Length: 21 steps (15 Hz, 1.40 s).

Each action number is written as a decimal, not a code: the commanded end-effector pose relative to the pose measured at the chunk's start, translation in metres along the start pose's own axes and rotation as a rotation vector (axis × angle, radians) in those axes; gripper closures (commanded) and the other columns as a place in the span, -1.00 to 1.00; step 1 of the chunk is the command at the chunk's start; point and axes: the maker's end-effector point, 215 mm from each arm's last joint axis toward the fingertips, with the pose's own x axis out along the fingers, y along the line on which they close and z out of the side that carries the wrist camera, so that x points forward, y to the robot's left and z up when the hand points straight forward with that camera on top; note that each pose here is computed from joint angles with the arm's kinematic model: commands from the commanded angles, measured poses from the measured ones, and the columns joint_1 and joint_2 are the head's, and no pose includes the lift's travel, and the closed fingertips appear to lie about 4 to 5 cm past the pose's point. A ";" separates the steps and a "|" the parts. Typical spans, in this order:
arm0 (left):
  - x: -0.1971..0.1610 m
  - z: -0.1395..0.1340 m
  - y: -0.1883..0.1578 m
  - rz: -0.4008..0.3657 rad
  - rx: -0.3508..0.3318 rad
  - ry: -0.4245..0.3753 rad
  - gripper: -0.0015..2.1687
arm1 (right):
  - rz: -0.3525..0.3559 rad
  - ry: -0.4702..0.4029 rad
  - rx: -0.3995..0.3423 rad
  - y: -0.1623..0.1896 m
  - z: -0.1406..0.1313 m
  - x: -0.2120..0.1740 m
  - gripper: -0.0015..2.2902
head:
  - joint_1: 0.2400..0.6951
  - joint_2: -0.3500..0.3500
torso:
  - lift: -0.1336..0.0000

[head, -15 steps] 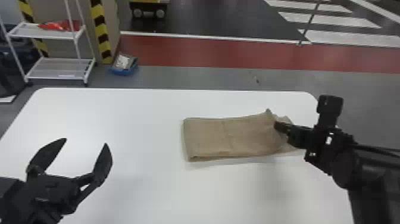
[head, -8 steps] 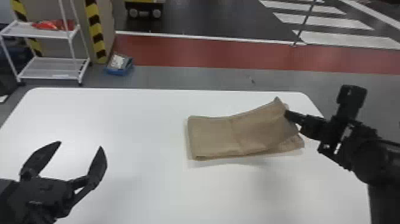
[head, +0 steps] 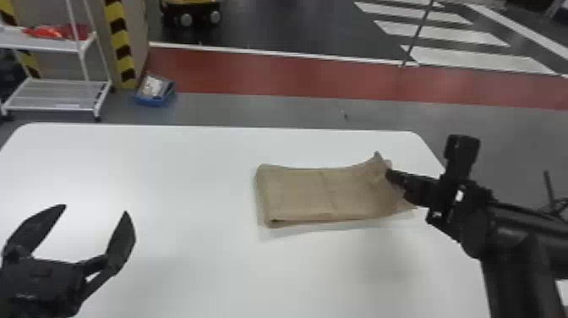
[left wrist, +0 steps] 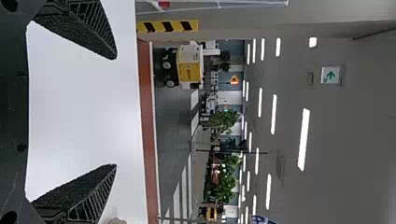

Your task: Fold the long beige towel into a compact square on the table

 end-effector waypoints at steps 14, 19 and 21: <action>0.002 -0.002 0.005 0.012 0.011 0.004 -0.97 | -0.046 -0.044 -0.002 -0.028 0.015 0.019 -1.00 | 1.00 -0.63 | -0.85; 0.025 0.002 -0.014 -0.023 -0.001 -0.014 -0.96 | -0.137 -0.216 -0.050 -0.052 0.050 -0.033 -0.94 | 1.00 -0.69 | -0.85; 0.044 -0.001 -0.040 -0.056 -0.019 -0.006 -0.96 | -0.173 -0.287 -0.092 -0.058 0.043 -0.058 -0.94 | 1.00 -0.76 | -0.85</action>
